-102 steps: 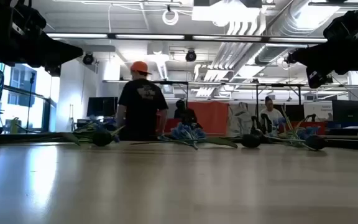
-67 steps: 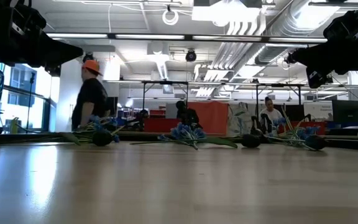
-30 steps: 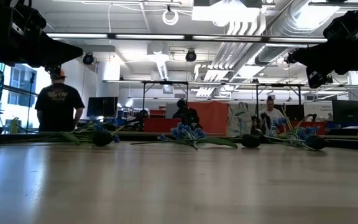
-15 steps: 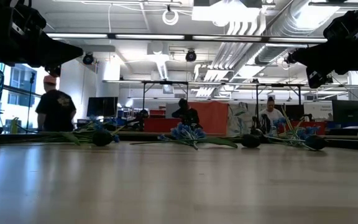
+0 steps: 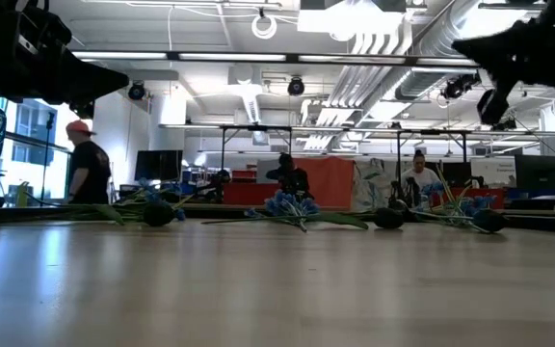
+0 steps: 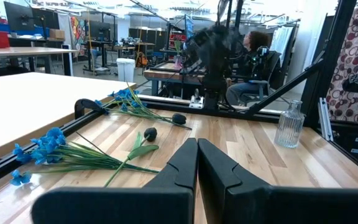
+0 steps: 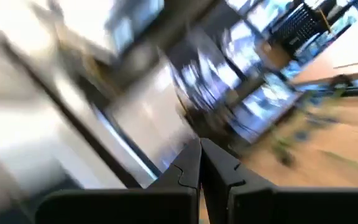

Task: Sort flowers into vase by color
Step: Put the right black flower into the blue vase

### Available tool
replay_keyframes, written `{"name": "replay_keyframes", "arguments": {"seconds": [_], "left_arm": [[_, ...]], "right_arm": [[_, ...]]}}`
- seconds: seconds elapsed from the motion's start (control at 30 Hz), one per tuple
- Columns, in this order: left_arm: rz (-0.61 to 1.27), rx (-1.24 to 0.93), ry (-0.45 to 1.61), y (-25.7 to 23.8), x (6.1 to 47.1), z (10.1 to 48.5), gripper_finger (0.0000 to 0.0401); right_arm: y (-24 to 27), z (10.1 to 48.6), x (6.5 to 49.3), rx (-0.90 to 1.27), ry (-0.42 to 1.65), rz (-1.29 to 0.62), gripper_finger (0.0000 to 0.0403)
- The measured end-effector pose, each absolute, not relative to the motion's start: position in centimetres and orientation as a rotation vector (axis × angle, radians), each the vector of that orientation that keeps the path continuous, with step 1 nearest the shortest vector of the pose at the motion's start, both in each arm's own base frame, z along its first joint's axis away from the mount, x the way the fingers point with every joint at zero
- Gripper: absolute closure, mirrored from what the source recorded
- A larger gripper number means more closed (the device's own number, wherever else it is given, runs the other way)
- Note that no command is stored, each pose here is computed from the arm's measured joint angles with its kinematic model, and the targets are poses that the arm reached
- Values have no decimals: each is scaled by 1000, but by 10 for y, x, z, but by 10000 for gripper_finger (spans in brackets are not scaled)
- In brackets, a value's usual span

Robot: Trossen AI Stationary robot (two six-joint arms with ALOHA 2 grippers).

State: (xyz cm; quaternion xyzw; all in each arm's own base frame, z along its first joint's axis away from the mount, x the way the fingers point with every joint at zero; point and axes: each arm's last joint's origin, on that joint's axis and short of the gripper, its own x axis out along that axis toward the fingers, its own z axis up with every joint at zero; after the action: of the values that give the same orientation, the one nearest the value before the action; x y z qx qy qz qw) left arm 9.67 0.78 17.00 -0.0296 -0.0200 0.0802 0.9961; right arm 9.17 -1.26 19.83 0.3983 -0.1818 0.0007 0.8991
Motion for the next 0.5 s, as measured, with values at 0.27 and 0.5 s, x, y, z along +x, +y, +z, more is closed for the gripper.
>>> {"name": "replay_keyframes", "arguments": {"seconds": [0.27,0.5], "left_arm": [[160,-59,-40,8,97,170,401],[160,-59,-40,8,97,170,401]], "right_arm": [[-17,216,84,953,-650,-39,402],[-23,218,98,988,-703,-208,402]]}}
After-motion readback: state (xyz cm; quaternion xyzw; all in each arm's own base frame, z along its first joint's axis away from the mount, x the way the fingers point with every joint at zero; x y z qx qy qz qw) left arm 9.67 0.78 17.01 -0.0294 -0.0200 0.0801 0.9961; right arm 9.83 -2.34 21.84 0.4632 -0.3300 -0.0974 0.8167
